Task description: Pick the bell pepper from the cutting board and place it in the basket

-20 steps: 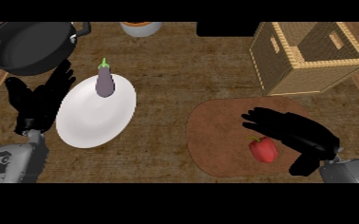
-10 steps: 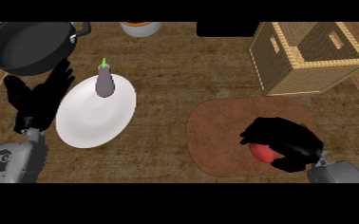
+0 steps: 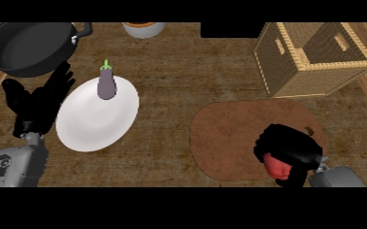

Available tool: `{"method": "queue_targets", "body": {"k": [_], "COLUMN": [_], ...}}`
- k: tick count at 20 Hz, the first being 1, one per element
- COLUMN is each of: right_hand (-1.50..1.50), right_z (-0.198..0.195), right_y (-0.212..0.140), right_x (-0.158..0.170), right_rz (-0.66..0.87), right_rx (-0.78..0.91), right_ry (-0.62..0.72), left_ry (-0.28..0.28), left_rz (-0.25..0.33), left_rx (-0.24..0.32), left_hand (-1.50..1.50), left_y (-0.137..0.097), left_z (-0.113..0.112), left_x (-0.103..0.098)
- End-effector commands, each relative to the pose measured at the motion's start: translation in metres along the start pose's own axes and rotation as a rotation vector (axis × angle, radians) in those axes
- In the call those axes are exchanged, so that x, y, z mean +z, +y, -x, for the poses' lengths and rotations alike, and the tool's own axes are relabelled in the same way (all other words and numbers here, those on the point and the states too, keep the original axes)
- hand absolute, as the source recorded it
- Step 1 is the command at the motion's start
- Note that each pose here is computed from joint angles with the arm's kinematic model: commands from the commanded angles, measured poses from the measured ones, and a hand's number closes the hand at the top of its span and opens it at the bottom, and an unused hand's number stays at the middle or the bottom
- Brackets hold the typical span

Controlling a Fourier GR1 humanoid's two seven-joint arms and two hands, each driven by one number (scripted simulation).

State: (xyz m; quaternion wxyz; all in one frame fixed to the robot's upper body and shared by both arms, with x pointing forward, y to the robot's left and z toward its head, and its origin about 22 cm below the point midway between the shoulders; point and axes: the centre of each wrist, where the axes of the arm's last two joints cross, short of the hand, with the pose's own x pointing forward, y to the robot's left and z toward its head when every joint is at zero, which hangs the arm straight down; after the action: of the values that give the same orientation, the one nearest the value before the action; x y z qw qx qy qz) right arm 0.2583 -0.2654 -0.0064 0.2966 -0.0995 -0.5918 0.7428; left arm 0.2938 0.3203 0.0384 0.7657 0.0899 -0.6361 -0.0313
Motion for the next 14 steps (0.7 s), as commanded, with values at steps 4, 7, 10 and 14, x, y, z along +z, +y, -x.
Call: {"method": "queue_targets", "body": {"k": [4, 7, 10, 14], "right_hand": [1.50, 1.50, 1.50, 1.50], "right_z": [0.004, 0.012, 0.013, 0.030], "right_y": [-0.002, -0.003, -0.006, -0.042], "right_x": [-0.041, -0.034, -0.042, -0.039], "right_rz": [0.140, 0.285, 0.393, 0.632], "right_rx": [-0.213, -0.343, -0.457, -0.523], "right_ry": [0.410, 0.637, 0.810, 1.006], "left_ry": [-0.010, -0.026, -0.030, -0.032], "left_rz": [0.016, -0.002, -0.002, 0.021], "left_rx": [-0.009, -0.002, 0.009, 0.009], "left_hand": [0.00, 0.00, 0.00, 0.00], "left_y": [-0.008, -0.004, -0.005, -0.010], "left_z": [0.000, -0.005, -0.006, -0.006], "left_x": [0.002, 0.001, 0.001, 0.000]}}
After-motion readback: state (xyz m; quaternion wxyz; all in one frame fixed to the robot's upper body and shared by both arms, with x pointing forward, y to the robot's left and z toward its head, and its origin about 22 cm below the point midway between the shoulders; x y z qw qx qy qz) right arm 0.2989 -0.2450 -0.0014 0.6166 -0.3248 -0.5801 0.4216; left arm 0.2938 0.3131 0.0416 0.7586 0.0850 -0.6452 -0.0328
